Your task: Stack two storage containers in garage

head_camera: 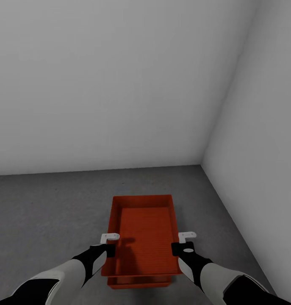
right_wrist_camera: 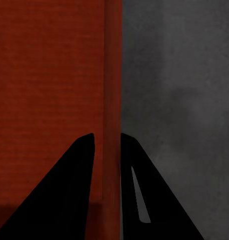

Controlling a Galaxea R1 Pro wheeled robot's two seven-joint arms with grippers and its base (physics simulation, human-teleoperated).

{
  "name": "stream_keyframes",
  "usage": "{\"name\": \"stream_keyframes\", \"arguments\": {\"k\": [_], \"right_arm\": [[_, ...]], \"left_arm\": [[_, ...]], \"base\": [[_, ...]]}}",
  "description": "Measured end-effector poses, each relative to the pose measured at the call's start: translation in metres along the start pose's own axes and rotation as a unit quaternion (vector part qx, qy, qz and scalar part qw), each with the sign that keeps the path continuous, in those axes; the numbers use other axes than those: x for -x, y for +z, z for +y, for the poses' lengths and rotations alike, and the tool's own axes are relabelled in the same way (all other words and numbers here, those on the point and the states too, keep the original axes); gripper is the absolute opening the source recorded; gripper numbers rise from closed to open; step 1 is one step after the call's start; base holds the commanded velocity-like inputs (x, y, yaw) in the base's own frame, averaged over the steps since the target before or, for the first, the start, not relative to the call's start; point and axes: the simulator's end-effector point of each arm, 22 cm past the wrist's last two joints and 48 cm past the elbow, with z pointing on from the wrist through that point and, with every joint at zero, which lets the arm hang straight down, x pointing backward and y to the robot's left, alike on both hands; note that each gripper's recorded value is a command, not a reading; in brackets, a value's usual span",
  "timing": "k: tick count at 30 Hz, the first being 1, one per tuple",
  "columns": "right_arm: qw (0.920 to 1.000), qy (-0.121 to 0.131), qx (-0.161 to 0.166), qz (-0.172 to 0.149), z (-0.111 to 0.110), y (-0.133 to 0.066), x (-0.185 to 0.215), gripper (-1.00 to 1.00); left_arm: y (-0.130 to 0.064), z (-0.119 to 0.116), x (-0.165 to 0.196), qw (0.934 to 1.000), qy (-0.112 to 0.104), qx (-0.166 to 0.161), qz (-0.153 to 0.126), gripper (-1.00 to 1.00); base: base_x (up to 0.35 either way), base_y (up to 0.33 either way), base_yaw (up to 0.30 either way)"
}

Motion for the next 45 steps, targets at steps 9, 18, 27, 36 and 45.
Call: {"name": "stream_keyframes", "arguments": {"k": [9, 18, 27, 36, 45], "right_arm": [[1.0, -0.001, 0.0, 0.0, -0.001, 0.0, 0.0, -1.0], [1.0, -0.002, 0.0, 0.0, -0.001, 0.0, 0.0, -1.0], [1.0, -0.002, 0.0, 0.0, 0.0, 0.006, -0.003, -1.0], [1.0, -0.002, 0.0, 0.0, 0.001, 0.019, -0.012, -1.0], [1.0, -0.002, 0.0, -0.001, 0.002, 0.027, -0.018, -1.0]], "left_arm": [[0.0, 0.0, 0.0, 1.0, -0.001, 0.0, -0.001, -1.0], [0.0, -0.001, 0.0, 1.0, -0.002, 0.0, 0.0, -1.0], [0.006, -0.001, -0.003, 1.0, -0.001, 0.0, 0.0, -1.0], [0.02, -0.001, -0.01, 1.0, -0.001, 0.0, -0.001, -1.0], [0.03, -0.001, -0.014, 1.0, -0.002, 0.0, -0.001, -1.0]], "base": [[0.0, 0.0, 0.0], [0.0, 0.0, 0.0], [0.0, 0.0, 0.0], [0.0, 0.0, 0.0], [0.0, 0.0, 0.0]]}}
